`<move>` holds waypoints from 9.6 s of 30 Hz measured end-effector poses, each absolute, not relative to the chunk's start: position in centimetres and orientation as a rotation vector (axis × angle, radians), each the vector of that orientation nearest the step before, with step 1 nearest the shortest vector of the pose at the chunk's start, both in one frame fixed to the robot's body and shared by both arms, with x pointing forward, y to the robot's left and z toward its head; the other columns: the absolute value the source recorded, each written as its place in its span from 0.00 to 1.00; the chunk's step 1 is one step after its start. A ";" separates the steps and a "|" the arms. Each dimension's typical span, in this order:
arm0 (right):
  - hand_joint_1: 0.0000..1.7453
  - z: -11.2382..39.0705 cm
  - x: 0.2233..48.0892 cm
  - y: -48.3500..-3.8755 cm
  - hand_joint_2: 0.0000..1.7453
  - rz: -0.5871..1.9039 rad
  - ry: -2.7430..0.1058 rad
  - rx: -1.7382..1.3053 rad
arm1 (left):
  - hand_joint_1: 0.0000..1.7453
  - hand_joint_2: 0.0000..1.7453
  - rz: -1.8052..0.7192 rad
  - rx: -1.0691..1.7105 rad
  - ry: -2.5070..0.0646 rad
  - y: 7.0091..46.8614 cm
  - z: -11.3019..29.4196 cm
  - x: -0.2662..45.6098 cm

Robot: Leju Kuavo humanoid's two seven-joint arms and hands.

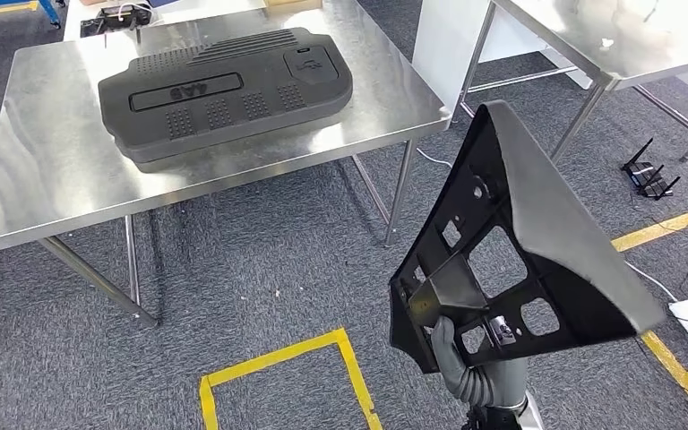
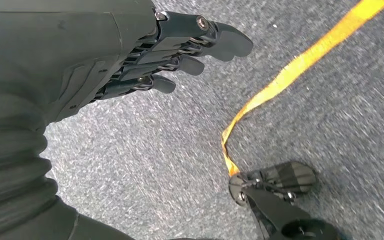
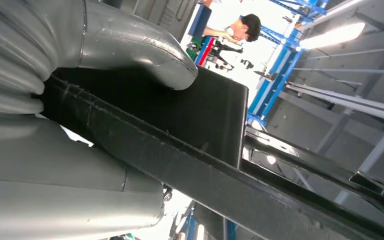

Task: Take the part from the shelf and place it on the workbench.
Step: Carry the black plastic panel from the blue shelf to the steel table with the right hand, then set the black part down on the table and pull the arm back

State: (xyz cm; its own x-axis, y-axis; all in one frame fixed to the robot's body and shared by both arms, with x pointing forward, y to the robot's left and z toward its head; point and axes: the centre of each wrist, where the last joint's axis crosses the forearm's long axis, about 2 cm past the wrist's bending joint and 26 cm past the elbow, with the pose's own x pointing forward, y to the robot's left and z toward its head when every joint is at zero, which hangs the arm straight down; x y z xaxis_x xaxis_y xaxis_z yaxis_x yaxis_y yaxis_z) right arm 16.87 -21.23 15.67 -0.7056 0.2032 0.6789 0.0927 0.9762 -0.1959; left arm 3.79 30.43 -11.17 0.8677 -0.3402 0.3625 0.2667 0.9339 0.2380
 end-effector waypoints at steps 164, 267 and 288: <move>0.95 15.5 16.4 -21.3 1.00 0.179 -2.316 -0.214 | 0.00 1.00 -0.339 0.131 -0.438 29.0 -11.2 3.8; 0.95 15.6 16.1 -21.1 1.00 0.153 -2.321 -0.205 | 0.00 1.00 -0.374 0.162 -0.438 28.3 -11.1 4.1; 0.95 15.9 16.2 -21.2 1.00 0.197 -2.339 -0.282 | 0.00 1.00 -0.372 0.159 -0.442 28.4 -11.1 4.2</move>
State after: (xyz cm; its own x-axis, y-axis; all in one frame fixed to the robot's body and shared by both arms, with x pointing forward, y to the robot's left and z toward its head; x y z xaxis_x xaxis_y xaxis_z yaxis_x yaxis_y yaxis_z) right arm 16.16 -21.18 15.86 -0.6886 0.2606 0.6767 0.1438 0.9637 -0.2249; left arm 4.20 28.38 -11.13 0.8380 -0.3843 0.3874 0.3159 0.9205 0.2299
